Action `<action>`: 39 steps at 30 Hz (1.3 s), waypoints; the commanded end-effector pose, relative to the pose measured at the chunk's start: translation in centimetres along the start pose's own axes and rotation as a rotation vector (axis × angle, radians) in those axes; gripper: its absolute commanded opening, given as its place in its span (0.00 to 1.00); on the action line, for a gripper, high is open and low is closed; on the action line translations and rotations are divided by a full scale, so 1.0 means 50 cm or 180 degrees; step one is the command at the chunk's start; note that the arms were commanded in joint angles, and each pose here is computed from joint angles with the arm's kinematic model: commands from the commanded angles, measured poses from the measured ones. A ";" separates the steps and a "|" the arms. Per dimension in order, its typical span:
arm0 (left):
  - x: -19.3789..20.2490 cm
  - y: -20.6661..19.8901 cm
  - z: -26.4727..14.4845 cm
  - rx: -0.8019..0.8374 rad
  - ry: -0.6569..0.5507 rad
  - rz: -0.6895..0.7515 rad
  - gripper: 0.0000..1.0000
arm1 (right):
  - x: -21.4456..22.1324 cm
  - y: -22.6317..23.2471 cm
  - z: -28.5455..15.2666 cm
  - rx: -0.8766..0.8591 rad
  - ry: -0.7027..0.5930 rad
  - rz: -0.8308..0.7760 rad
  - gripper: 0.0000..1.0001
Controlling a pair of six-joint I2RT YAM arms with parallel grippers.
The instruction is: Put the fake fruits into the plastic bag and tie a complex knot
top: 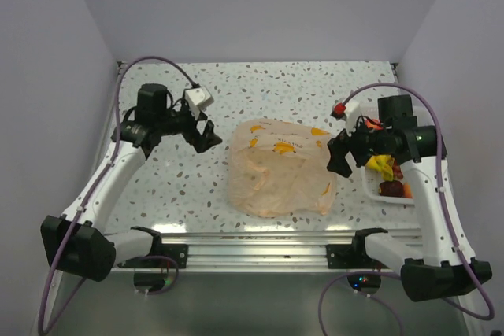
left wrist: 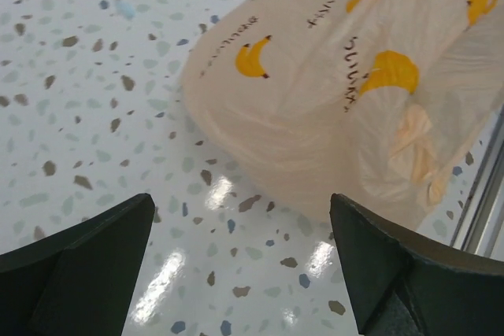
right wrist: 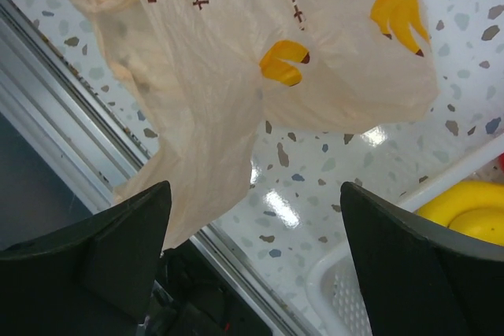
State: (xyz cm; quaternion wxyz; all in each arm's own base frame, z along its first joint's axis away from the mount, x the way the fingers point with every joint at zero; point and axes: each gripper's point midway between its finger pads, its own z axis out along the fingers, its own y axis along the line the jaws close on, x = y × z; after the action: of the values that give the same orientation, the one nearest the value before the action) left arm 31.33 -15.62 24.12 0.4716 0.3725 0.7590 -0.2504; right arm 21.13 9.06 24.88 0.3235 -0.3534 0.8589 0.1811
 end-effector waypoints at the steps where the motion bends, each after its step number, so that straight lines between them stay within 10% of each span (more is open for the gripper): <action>1: 0.024 -0.103 0.051 0.0643 0.0140 0.0189 1.00 | 0.031 0.019 -0.002 -0.0086 0.0156 -0.0081 0.89; 8: 0.067 -0.195 0.100 0.1156 0.0283 0.0376 0.99 | 0.058 0.002 0.025 -0.0040 0.0325 0.0072 0.68; 11: 0.080 -0.206 0.116 0.1229 0.0344 0.0446 0.80 | 0.060 -0.017 0.039 0.0069 0.0364 0.0145 0.55; 15: 0.086 -0.210 0.112 0.1267 0.0425 0.0388 0.11 | 0.021 -0.070 0.055 0.0367 0.0251 0.0089 0.25; 17: 0.088 -0.209 0.099 0.1177 0.0460 0.0343 0.00 | -0.018 -0.097 0.067 0.0480 0.0113 0.0085 0.15; 29: 0.077 -0.142 0.012 -0.0237 0.0155 -0.0403 0.00 | -0.259 -0.154 0.154 0.0476 -0.0603 -0.0269 0.00; 32: 0.082 -0.114 0.007 -0.0585 0.0197 -0.0749 0.00 | -0.284 -0.149 0.154 0.0328 -0.0522 -0.0205 0.19; 33: 0.084 -0.100 0.003 -0.0712 0.0192 -0.0818 0.00 | -0.287 -0.135 0.148 0.0221 -0.0527 -0.0205 0.50; 36: 0.097 -0.057 -0.004 -0.1068 0.0170 -0.1135 0.00 | -0.276 -0.097 0.116 0.0057 -0.0525 -0.0208 0.98; 39: 0.089 -0.043 0.001 -0.1148 0.0068 -0.1339 0.00 | -0.230 -0.055 0.088 -0.0076 -0.0382 -0.0156 0.99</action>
State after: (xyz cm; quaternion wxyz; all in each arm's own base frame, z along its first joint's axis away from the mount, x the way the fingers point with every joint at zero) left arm 26.32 -16.23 19.11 0.4295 0.1999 0.8567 -0.2042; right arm 35.52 15.10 27.43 0.3866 -0.3576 0.8325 0.1720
